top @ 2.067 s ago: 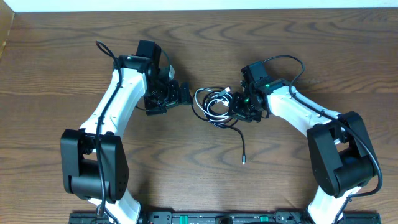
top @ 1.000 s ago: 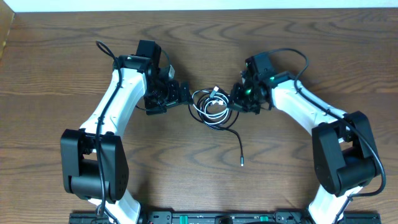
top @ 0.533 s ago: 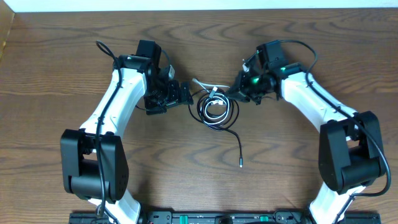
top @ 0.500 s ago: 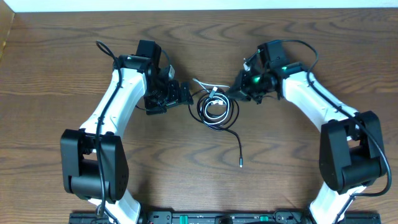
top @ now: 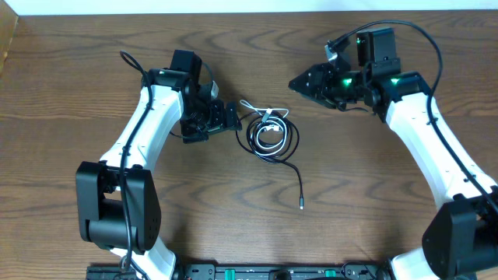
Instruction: Untangle cables
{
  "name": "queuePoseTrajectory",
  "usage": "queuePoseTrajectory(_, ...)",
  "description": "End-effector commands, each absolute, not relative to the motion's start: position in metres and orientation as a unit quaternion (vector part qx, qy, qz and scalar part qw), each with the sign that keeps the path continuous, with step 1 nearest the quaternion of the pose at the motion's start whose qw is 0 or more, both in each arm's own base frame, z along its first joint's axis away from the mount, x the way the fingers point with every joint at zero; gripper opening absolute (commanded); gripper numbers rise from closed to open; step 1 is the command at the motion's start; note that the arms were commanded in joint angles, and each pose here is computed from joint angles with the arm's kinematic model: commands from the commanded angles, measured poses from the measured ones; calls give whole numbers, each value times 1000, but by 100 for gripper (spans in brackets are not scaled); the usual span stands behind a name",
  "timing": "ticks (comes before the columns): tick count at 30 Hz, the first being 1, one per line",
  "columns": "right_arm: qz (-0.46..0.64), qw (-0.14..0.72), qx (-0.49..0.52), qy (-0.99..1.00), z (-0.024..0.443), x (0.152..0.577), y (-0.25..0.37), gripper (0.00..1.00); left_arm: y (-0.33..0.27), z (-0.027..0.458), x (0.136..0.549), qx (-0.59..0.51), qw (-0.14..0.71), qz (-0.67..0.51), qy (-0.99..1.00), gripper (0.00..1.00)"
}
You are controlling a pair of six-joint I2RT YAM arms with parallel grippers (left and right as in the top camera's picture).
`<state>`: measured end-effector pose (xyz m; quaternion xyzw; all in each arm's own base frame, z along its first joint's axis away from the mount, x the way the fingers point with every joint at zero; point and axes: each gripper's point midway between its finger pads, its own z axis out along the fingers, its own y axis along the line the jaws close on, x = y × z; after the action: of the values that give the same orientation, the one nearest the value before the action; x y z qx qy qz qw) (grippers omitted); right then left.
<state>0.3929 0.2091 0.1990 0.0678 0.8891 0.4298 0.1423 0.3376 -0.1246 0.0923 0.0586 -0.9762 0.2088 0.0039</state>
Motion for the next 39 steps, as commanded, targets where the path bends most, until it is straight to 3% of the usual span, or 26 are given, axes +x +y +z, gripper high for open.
queuePoseTrajectory(1,333,159,91,925,167,396,196,70,-125,93,341,58,0,206,-977,98)
queuePoseTrajectory(10,212,150,40,965,98,389,222,99,-125,93,344,64,-6,207,-976,98)
queuePoseTrajectory(17,187,200,-198,941,88,392,243,99,-124,92,340,65,3,205,-977,97)
queuePoseTrajectory(22,160,221,-311,910,85,392,245,85,-125,91,341,65,0,206,-976,98)
queuePoseTrajectory(25,149,223,-338,902,81,393,244,82,-125,91,341,65,0,206,-976,98)
queuePoseTrajectory(28,149,223,-342,901,76,395,245,82,-125,91,341,65,1,206,-976,97)
queuePoseTrajectory(39,168,229,-348,894,64,401,259,57,-125,91,341,65,1,206,-976,98)
